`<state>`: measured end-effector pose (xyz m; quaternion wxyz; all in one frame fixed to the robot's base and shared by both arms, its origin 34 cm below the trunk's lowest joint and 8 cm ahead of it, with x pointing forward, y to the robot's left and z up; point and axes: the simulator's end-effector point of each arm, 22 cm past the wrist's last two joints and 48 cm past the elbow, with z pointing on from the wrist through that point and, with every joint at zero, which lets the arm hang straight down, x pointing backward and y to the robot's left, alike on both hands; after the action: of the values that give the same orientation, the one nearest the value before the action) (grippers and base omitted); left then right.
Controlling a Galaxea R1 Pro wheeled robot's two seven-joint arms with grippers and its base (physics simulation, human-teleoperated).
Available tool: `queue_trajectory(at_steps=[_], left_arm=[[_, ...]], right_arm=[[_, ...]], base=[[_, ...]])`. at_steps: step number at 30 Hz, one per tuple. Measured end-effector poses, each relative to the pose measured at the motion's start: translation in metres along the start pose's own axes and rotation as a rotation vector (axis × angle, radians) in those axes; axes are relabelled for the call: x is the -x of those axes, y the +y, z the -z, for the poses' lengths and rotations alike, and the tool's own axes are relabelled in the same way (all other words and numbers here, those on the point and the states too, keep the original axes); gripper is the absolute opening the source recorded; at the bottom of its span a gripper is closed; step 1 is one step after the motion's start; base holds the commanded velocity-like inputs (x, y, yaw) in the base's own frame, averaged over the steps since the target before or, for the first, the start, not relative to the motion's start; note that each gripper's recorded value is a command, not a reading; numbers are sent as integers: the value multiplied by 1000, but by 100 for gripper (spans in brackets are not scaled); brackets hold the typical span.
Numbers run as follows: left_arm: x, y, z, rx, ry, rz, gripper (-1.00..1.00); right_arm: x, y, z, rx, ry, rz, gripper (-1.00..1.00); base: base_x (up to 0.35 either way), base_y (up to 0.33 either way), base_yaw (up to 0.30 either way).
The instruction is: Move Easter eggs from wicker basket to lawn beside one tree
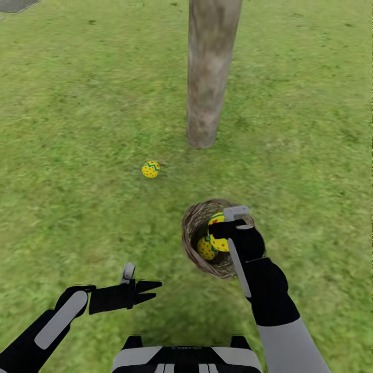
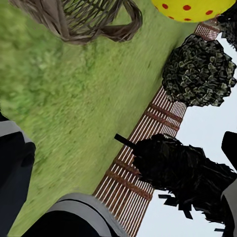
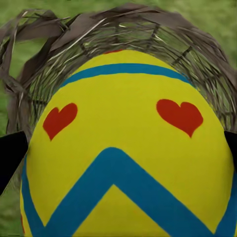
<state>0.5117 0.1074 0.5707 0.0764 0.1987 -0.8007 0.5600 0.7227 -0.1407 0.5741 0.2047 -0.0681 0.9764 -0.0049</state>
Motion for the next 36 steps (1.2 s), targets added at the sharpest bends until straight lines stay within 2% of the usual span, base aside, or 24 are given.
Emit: queue_trajectory(at_steps=[6,11,12,14,17,18,22,25,28,30,32,33,34,36], left_arm=[[-2,-13,5,-3,-3,-9,100],[-1,-17,6,-6,-6,-17,100],[-2,-18,6,-7,-6,-17,100],[0,-22,6,-19,-11,-14,100],[2,-27,8,-34,-19,-8,100],[2,-28,8,-36,-20,-9,100],[2,-30,9,-37,-22,-14,100],[4,-32,10,-37,-26,-18,100],[9,-30,17,-24,-39,-26,100],[18,-17,28,5,-69,-11,100],[33,-9,42,22,-117,1,100],[37,-3,48,37,-135,5,100],[39,0,50,51,-139,0,100],[38,2,49,61,-135,-4,100]], right_arm=[[12,5,16,29,-18,-4,-100],[15,8,20,44,-25,-11,-100],[16,13,21,67,-26,-22,-100],[29,35,26,174,-39,-76,-100],[47,54,36,274,-67,-103,-100],[52,61,40,311,-76,-104,-100],[61,71,48,367,-92,-107,-100],[65,96,61,486,-103,-97,-100],[66,103,67,517,-108,-88,-100],[67,106,70,537,-111,-90,-100],[66,118,79,607,-113,-90,-100],[66,129,88,668,-115,-89,-100],[59,136,92,710,-104,-92,-100],[44,142,95,742,-81,-105,-100]], base=[[-71,0,0],[0,0,0],[0,0,0],[0,0,0],[0,0,0],[0,0,0],[0,0,0],[0,0,0],[0,0,0],[0,0,0],[0,0,0],[0,0,0],[0,0,0],[0,0,0]])
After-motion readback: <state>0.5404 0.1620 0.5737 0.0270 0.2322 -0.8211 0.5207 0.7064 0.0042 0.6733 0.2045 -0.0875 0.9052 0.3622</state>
